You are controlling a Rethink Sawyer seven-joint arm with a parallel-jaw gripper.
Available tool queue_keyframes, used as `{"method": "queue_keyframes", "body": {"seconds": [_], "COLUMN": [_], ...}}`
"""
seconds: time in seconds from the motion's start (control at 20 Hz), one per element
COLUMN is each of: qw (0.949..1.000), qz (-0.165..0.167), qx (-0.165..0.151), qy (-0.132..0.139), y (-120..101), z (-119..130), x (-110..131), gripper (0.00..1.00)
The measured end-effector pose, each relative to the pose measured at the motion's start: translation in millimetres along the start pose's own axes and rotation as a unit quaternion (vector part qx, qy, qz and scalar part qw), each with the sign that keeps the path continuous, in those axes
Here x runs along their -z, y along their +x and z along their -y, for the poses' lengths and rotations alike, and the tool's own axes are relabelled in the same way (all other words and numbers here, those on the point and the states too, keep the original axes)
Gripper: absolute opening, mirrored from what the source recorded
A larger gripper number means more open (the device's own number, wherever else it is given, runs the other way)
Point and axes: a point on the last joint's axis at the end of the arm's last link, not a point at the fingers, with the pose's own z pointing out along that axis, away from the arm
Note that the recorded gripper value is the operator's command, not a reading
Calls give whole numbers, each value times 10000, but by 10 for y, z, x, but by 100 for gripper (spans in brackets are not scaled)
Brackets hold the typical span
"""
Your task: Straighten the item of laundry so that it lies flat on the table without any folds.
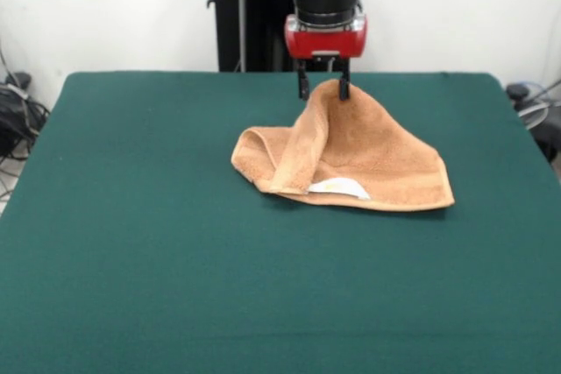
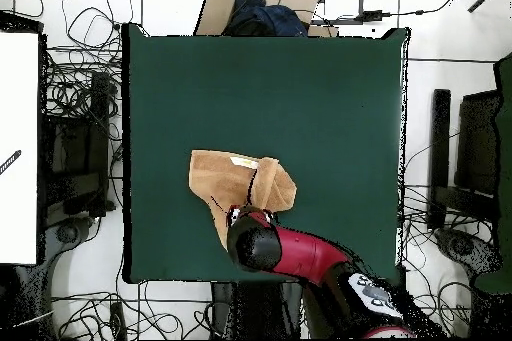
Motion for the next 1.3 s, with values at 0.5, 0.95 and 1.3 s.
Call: {"method": "queue_keyframes", "body": {"seconds": [0.5,0.95,1.3], "qw": [10000,10000,9993], "qz": [-3,-14,-355], "qx": [35,56,-68], "qy": [-2,-4,-55], "y": [5,9,-70], "z": [-32,-53,75], "x": [-3,-5,13], "gripper": [100,100,100]}}
